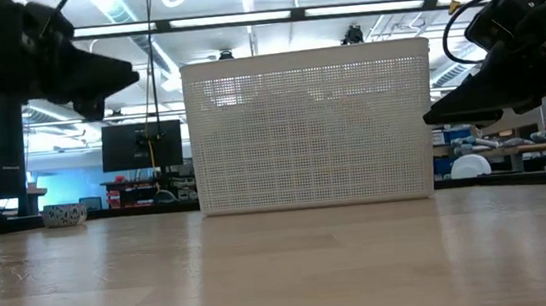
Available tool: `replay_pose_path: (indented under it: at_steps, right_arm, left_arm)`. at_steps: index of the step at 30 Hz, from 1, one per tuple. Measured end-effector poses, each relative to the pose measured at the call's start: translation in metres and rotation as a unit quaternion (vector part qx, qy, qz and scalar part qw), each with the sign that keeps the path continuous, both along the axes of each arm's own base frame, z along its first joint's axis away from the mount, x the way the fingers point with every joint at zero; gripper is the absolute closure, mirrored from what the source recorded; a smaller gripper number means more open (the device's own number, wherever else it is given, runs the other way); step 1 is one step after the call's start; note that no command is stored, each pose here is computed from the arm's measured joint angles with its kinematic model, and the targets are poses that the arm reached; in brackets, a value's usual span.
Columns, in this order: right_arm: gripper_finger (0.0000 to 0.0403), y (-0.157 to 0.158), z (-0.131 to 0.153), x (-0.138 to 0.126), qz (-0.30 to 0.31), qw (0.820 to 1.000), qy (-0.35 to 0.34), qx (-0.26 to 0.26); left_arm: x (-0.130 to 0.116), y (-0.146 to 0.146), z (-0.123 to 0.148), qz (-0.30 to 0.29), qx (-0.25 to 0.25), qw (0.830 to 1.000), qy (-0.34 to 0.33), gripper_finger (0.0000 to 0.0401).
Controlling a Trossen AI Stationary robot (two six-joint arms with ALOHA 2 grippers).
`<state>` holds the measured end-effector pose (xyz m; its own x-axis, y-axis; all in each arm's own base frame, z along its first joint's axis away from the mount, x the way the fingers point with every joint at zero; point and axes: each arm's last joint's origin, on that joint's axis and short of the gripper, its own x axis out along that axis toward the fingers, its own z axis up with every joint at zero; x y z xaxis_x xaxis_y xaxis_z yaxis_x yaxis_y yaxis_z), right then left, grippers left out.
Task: Sort clothes
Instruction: Return to Home Position
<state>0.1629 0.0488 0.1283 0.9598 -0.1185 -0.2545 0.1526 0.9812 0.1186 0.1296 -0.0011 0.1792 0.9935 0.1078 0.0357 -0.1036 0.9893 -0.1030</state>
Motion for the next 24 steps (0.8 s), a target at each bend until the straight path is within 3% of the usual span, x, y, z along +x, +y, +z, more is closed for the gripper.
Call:
replay_pose_path:
  at_steps: [7,24]
  right_arm:
    - [0.0250,0.000,0.000,0.000,0.002,1.000,0.001,0.001]
    - [0.0250,0.000,-0.001,0.000,0.003,1.000,0.006,-0.001]
  left_arm:
    - [-0.012,0.000,0.003,-0.005,0.004,0.999,-0.051,0.0284]
    - [-0.034,-0.001,0.005,-0.043,0.022,0.996,-0.079,0.0284]
